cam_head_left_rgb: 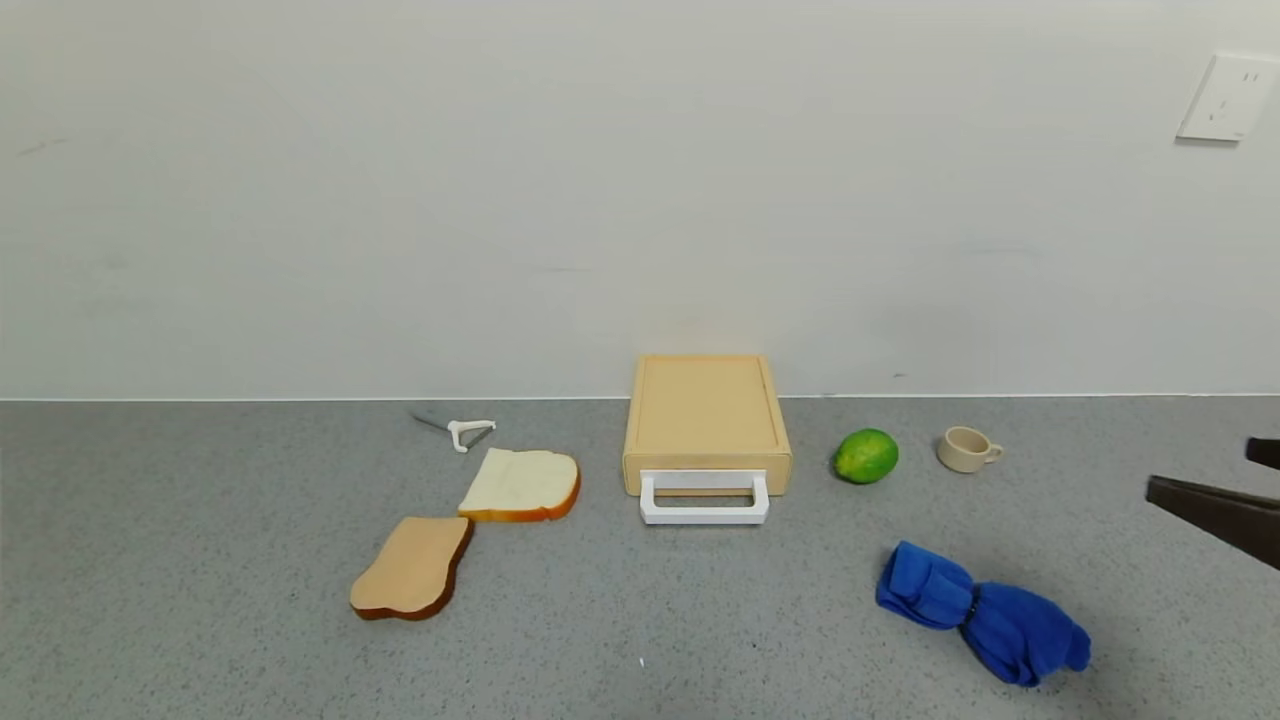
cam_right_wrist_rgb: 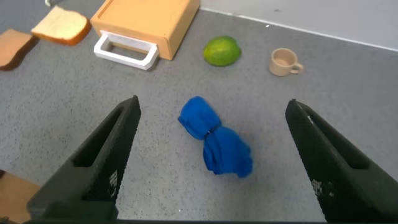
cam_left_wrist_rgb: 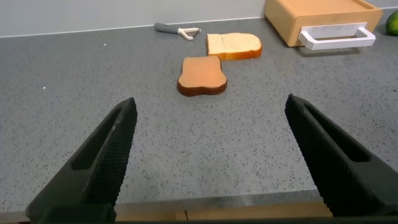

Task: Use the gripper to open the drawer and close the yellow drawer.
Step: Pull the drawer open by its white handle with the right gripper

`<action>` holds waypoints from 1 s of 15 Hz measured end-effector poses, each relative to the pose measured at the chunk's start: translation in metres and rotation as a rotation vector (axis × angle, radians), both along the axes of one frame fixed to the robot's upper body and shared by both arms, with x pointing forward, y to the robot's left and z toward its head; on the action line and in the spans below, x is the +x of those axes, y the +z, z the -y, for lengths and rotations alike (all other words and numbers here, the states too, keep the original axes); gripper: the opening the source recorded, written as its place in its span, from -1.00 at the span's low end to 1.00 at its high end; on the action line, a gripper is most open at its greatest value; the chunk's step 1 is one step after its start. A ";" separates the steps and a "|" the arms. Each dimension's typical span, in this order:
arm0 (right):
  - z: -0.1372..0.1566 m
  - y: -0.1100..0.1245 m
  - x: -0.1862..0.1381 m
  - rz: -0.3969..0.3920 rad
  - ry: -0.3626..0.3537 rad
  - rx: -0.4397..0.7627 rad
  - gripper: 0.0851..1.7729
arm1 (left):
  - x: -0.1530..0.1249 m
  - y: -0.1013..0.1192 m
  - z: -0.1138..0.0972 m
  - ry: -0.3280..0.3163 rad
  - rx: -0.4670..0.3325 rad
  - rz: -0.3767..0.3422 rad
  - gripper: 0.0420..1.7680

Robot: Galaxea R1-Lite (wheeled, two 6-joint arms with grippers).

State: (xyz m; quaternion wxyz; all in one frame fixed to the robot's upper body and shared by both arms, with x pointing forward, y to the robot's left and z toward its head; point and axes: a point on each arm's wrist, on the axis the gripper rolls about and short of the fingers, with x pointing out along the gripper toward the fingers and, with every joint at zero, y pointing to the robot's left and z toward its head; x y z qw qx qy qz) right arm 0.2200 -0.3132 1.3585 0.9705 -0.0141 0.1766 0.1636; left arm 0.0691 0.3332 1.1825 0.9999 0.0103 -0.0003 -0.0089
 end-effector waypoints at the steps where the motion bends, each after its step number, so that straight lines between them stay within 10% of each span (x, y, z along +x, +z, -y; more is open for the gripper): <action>1: -0.005 0.004 0.020 -0.029 0.026 -0.010 0.93 | 0.000 0.000 0.000 0.000 0.000 0.000 0.94; 10: -0.091 -0.006 0.149 -0.302 0.314 -0.180 0.93 | 0.000 0.000 0.000 0.000 0.000 0.000 0.94; 15: -0.162 -0.040 0.178 -0.380 0.335 -0.252 0.93 | 0.000 0.000 0.000 0.000 0.000 0.000 0.94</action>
